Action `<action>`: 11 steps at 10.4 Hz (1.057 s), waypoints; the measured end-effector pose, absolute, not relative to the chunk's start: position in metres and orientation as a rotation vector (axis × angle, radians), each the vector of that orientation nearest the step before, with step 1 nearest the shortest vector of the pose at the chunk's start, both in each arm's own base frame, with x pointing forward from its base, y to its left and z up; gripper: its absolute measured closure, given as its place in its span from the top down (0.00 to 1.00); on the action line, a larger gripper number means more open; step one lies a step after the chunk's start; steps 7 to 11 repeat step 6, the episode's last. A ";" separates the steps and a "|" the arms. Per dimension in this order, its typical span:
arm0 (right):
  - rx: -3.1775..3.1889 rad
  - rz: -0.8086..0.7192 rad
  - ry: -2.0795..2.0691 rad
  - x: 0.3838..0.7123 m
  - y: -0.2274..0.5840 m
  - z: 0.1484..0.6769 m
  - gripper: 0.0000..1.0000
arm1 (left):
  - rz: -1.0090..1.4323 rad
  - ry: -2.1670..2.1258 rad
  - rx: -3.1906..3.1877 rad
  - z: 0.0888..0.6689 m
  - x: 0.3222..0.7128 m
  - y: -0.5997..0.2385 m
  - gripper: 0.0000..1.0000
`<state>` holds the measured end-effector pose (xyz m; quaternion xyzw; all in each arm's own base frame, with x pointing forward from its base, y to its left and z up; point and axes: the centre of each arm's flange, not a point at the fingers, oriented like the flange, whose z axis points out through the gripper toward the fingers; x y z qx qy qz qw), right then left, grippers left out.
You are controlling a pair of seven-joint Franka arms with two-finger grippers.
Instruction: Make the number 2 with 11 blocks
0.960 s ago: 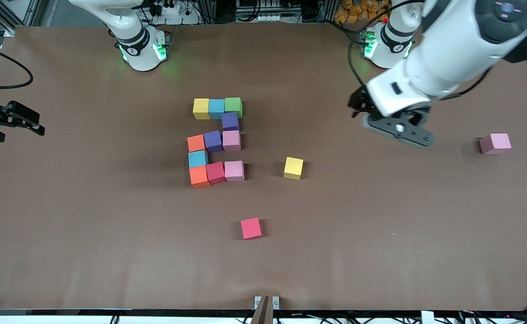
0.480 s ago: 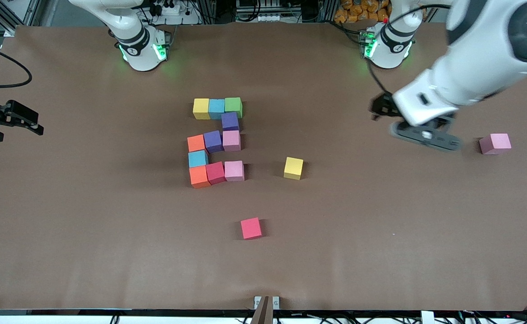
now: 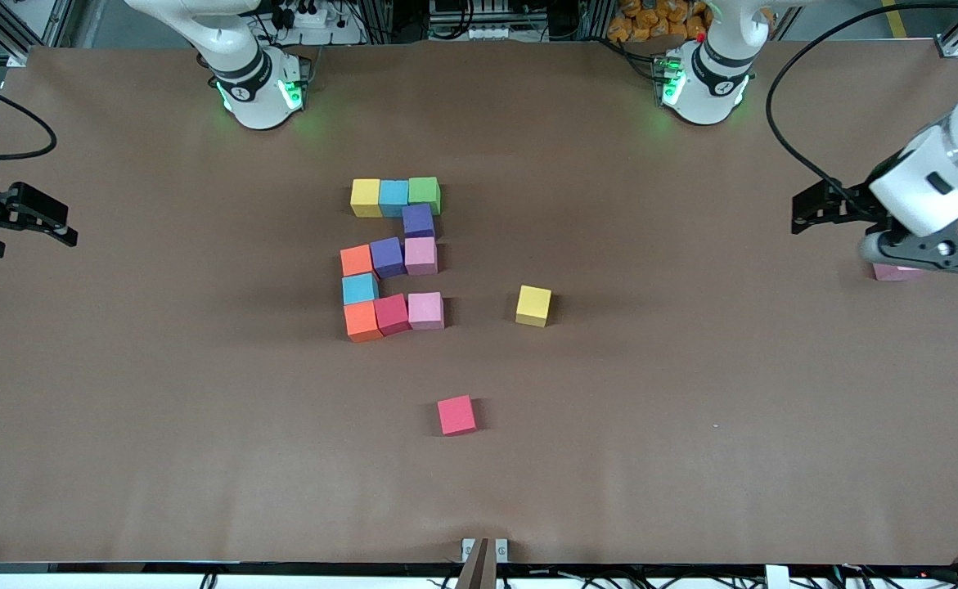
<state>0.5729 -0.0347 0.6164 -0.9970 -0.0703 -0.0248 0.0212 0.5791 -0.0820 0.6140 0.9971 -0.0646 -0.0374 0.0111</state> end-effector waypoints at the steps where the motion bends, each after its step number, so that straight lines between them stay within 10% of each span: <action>1: -3.091 -0.080 -0.217 0.573 -0.035 0.617 1.00 | -0.115 -0.184 3.112 0.615 0.578 -0.077 1.00; 11: -3.092 -0.099 -0.215 0.574 -0.036 0.617 1.00 | -0.072 -0.150 3.115 0.616 0.582 -0.065 1.00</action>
